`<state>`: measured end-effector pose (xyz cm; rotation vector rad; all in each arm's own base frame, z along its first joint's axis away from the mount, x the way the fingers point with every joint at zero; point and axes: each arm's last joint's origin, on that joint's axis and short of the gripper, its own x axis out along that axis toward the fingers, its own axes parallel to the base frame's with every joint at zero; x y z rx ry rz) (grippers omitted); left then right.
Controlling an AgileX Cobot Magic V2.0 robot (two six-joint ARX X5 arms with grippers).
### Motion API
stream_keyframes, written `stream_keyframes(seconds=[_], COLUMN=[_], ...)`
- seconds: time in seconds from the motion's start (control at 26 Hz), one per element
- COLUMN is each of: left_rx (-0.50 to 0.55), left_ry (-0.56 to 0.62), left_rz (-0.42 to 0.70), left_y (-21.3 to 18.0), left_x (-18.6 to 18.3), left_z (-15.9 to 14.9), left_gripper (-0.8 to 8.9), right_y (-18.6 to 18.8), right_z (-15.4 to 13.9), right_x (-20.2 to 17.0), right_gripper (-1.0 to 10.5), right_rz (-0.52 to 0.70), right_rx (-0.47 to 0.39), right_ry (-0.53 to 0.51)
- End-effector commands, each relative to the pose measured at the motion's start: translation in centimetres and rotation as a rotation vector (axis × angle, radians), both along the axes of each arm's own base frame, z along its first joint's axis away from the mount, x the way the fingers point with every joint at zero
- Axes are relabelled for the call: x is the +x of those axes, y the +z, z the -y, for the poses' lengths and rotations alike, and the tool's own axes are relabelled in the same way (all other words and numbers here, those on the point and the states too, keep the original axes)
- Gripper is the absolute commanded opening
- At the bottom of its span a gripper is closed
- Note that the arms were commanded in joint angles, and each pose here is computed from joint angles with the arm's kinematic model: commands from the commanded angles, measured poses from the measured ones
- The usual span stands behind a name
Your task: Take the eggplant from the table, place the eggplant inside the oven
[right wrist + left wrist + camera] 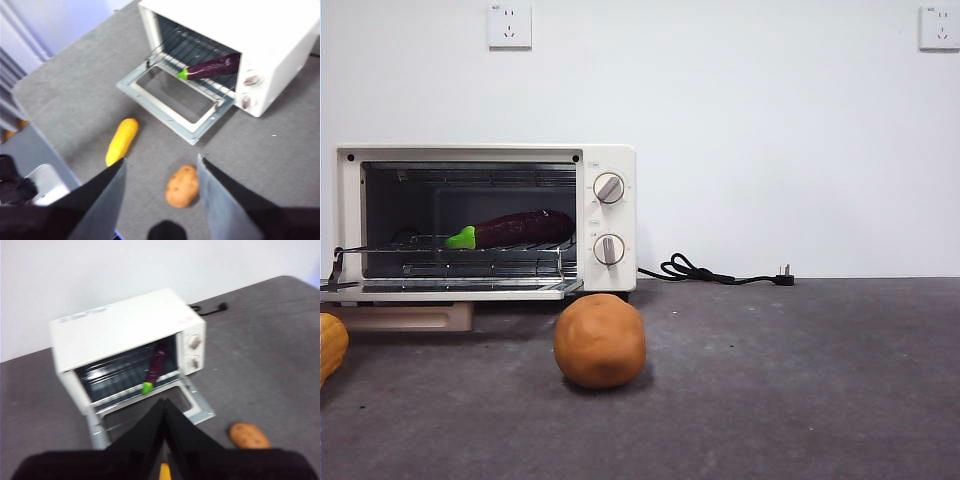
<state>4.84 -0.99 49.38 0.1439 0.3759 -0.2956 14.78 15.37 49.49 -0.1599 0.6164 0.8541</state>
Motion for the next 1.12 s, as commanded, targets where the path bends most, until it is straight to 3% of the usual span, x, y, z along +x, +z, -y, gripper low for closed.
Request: stream_keyframes(seconds=[0.04,0.08,0.23,0.65,1.12], left_rx=[0.024,0.039,0.081,0.104,-0.220], left_ry=[0.021,0.028,0.104,0.136,0.123], left_rz=[0.008,0.007,-0.019,-0.172,-0.346], left_y=[0.0,-0.1,-0.2,-2.3,-11.6], left_x=[0.2,0.3,1.5,8.2,14.2], left_z=[-0.1,-0.1,-0.2,0.0,-4.9], left_gripper=[-0.05,-0.06,-0.06,-0.06,-0.06], right_y=[-0.1,-0.1,-0.2,-0.1,1.3], right_z=[-0.1,-0.1,-0.2,0.4,3.4], right_x=[0.1,0.0,-0.1,-0.8,-3.7], right_gripper=[0.5,-0.1,-0.1,-0.1,-0.1], right_rz=[0.005,0.010,-0.012,-0.034,0.037], right_rx=[-0.013,-0.022,-0.012,-0.014,0.023], right_ry=[0.019,0.027,0.062,0.092,0.088])
